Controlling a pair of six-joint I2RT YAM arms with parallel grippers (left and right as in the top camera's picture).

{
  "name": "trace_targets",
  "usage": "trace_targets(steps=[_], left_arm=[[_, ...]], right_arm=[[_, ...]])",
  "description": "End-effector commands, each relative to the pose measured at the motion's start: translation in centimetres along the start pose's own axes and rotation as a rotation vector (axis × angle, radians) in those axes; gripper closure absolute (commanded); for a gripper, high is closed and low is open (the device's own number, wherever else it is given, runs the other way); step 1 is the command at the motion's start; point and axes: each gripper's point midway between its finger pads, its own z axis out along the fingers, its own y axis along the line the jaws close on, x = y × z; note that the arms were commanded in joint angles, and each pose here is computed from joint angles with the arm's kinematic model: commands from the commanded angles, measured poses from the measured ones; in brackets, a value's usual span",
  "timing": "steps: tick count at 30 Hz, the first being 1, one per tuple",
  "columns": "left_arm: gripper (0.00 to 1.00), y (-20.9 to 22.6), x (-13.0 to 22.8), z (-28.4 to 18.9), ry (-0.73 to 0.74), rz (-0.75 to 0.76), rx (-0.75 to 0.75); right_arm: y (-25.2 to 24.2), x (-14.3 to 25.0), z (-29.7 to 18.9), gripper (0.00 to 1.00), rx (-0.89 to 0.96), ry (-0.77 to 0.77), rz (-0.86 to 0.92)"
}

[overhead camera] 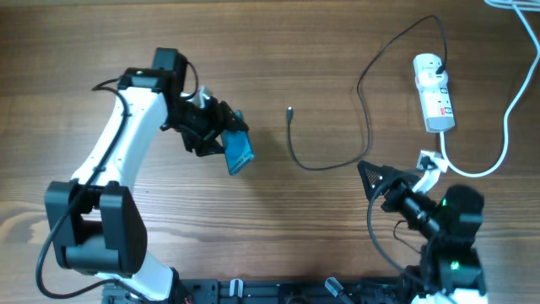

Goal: Plug charger to phone and switch on socket
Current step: 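Bring the right gripper to the phone and grasp its side edge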

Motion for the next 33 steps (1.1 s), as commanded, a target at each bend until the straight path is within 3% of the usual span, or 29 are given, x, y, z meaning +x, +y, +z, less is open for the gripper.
trace_targets(steps=[1,6,9,11,15,17,22,27,33], left_arm=[[0.68,-0.9,-0.9,-2.5,-0.036,-0.021,0.093],[0.67,-0.4,-1.8,-3.4,-0.061,-0.052,0.115],[0.67,-0.8,-2.5,-3.5,-0.081,-0.104,0.135],[0.67,-1.2,-3.0,-3.6,-0.094,-0.167,0.151],[0.66,-1.9,-3.3,-3.6,-0.088,-0.287,0.186],[0.67,-2.3,-3.4,-3.5,-0.088,-0.315,0.200],[0.67,-4.1,-3.0,-2.4,-0.084,-0.295,0.210],[0.66,-5.2,-2.1,-1.0,-0.087,-0.251,0.179],[0.66,-6.3,-0.7,0.3,-0.059,-0.208,0.165]], right_arm=[[1.0,-2.5,0.9,0.08,0.058,0.109,-0.083],[3.5,-1.8,4.3,0.03,0.052,0.374,-0.084],[9.7,0.4,6.5,0.00,-0.170,0.465,-0.103],[12.1,1.2,7.7,0.00,-0.224,0.445,-0.187],[13.9,2.0,11.0,0.00,-0.131,0.357,-0.075],[15.9,3.0,12.5,0.00,-0.205,0.350,-0.105],[18.1,5.7,16.0,0.00,-0.311,0.341,-0.159],[18.4,5.4,16.8,0.01,-0.274,0.265,-0.179],[18.2,5.0,17.0,0.24,-0.247,0.226,-0.183]])
